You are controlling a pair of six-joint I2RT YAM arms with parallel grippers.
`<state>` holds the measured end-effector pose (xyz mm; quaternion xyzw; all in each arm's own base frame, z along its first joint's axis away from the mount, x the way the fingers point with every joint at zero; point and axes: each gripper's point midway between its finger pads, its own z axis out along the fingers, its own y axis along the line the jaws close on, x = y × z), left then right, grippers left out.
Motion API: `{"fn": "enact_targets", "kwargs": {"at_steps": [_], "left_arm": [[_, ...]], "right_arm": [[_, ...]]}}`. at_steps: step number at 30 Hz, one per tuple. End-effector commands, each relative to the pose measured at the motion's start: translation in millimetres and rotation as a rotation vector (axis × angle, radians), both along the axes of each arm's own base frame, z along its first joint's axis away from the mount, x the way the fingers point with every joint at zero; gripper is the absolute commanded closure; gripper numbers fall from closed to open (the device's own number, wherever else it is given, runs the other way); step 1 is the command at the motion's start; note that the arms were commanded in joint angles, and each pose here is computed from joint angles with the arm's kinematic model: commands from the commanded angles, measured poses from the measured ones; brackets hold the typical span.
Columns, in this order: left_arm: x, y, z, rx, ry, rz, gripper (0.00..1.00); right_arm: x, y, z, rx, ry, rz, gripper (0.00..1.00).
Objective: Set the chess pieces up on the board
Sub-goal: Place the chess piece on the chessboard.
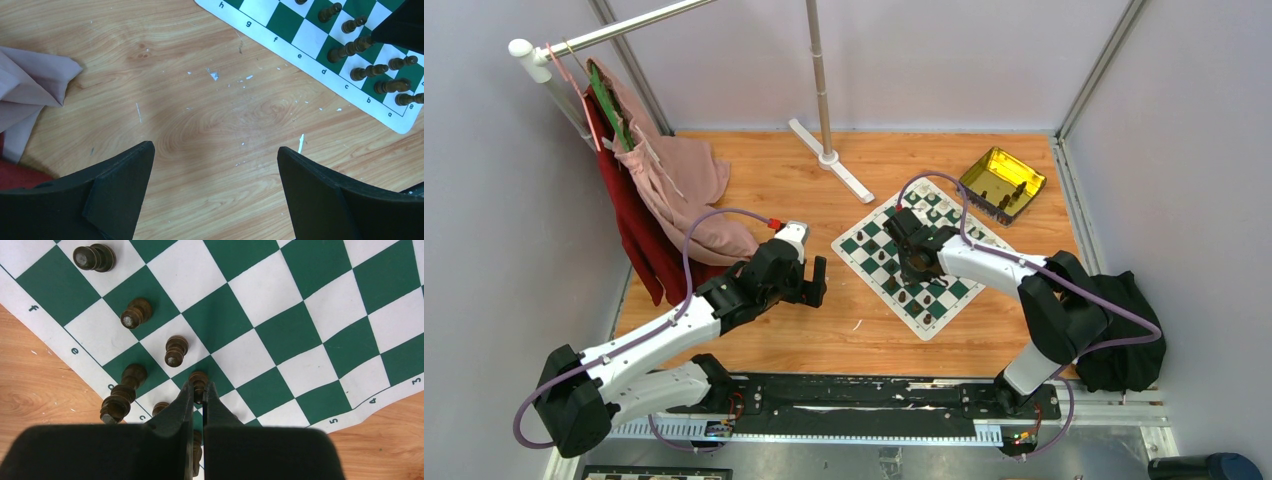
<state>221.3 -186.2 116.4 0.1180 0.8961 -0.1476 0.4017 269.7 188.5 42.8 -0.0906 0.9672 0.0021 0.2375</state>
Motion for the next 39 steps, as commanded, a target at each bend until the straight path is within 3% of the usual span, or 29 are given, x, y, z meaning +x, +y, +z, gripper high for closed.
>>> {"fn": "enact_targets", "kwargs": {"at_steps": [1, 31, 39], "left_arm": [[2.0, 0.4, 1.5, -0.008, -0.021, -0.002, 0.00], [2.2, 1.2, -0.7, 0.001, -0.024, -0.006, 0.00], [1.8, 1.6, -1.8, 0.002, -0.022, -0.006, 0.00]], "right_arm": [[-11.1, -2.5, -0.6, -0.020, 0.022, 0.001, 1.00], [-15.1, -5.2, -4.7, -0.042, 0.039, -0.002, 0.99], [-15.4, -3.0, -6.8, -0.043, 0.047, 0.009, 0.83]]}}
